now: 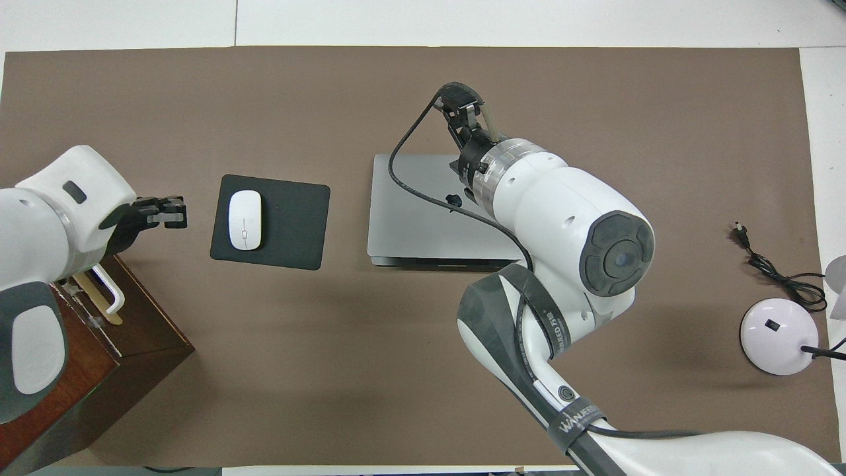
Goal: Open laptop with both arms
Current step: 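Lower the right gripper to the laptop front while the left gripper approaches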
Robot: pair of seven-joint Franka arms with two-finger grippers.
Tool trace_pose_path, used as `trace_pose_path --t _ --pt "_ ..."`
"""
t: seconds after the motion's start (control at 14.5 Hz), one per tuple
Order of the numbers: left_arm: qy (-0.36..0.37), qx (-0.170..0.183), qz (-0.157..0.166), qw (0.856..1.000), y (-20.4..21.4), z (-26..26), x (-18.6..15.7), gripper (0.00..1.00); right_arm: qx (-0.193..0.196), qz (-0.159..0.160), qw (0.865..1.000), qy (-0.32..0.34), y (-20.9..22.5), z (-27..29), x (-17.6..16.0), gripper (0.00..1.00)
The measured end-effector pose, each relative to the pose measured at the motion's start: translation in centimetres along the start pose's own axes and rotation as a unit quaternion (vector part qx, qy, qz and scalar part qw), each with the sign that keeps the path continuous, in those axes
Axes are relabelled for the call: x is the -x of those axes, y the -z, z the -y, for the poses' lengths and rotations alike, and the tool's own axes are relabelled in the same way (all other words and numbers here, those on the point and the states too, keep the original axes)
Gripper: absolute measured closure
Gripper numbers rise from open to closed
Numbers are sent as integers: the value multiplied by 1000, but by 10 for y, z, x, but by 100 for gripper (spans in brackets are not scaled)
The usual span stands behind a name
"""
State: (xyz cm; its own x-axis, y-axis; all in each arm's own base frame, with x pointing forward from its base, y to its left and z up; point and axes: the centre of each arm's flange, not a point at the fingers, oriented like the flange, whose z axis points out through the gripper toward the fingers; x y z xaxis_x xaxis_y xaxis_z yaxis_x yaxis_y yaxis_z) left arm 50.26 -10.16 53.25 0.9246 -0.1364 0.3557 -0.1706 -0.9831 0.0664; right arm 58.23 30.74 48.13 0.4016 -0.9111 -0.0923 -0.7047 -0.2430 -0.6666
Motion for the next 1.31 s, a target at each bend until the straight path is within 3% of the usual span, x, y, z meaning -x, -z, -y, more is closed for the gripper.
trace_pose_path --t 0.28,0.55,0.96,1.31 --pt "-36 10 -14 999 -16 -24 16 99 -17 -2 1000 -10 -6 -27 -7 0" --pt "-72 19 -32 997 -47 -52 40 99 -8 6 999 -35 22 -49 10 0" --pt "-146 28 -51 988 -80 -80 75 99 31 35 996 -82 56 -82 73 0" --pt "-191 40 -65 979 -107 -112 97 99 50 27 994 -88 46 -100 68 0"
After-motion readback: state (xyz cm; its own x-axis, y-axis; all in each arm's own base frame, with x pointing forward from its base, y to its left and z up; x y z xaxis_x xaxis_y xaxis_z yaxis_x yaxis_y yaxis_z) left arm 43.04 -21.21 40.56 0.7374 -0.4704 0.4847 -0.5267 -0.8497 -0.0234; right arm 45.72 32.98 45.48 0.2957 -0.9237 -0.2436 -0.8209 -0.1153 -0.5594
